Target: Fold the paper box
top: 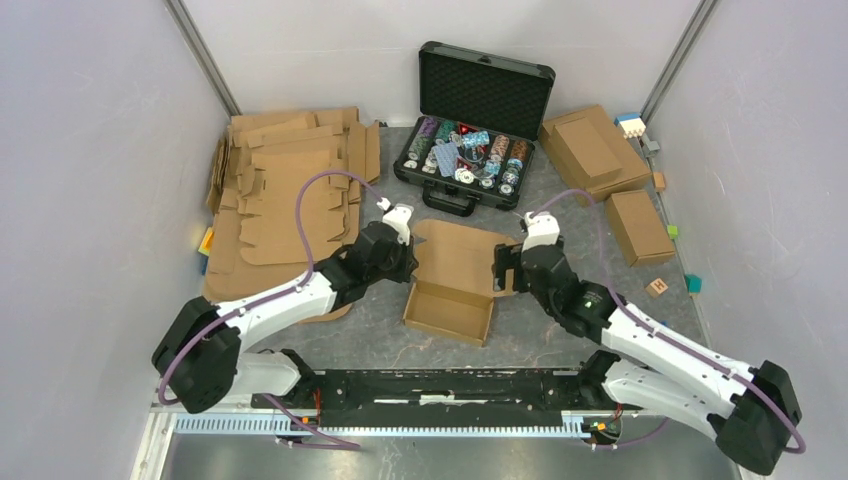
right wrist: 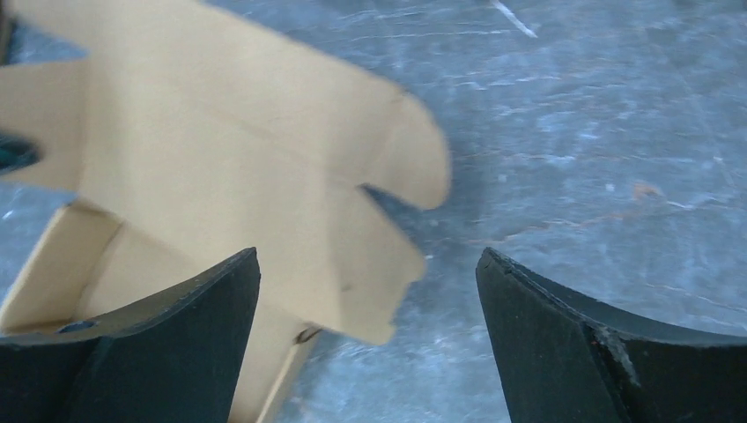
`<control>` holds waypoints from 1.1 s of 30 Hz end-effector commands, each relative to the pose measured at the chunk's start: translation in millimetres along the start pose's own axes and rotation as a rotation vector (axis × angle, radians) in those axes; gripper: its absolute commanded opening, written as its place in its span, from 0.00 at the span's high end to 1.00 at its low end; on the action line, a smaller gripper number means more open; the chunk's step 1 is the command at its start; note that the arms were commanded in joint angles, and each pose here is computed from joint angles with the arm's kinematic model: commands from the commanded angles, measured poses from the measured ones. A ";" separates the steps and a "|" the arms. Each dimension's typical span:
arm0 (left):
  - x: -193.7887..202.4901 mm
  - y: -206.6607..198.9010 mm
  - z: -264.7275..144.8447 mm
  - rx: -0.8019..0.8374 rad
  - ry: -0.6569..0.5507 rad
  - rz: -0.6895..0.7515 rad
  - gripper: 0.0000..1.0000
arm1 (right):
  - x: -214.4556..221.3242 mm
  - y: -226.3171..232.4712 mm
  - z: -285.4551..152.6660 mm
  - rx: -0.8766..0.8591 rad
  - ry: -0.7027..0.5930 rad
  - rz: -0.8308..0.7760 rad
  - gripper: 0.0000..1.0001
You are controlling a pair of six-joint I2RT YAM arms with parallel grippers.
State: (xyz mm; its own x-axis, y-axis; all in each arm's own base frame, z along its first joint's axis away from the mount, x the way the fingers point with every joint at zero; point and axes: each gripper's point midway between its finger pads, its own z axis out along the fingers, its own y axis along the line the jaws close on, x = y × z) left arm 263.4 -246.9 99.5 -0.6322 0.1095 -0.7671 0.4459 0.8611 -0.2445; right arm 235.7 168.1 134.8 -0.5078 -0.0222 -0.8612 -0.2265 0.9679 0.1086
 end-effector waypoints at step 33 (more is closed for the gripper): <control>-22.8 -10.6 -8.6 0.035 -0.173 0.042 0.98 | -22.6 30.1 37.2 -0.298 0.140 0.070 1.00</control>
State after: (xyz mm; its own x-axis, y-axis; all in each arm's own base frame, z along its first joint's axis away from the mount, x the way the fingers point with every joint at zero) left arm 263.0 -241.7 104.7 -0.5641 0.0784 -0.8219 0.4469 0.8661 -0.2241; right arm 258.9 187.7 108.0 -0.6841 -0.0250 -0.7289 -0.3494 0.8885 0.2975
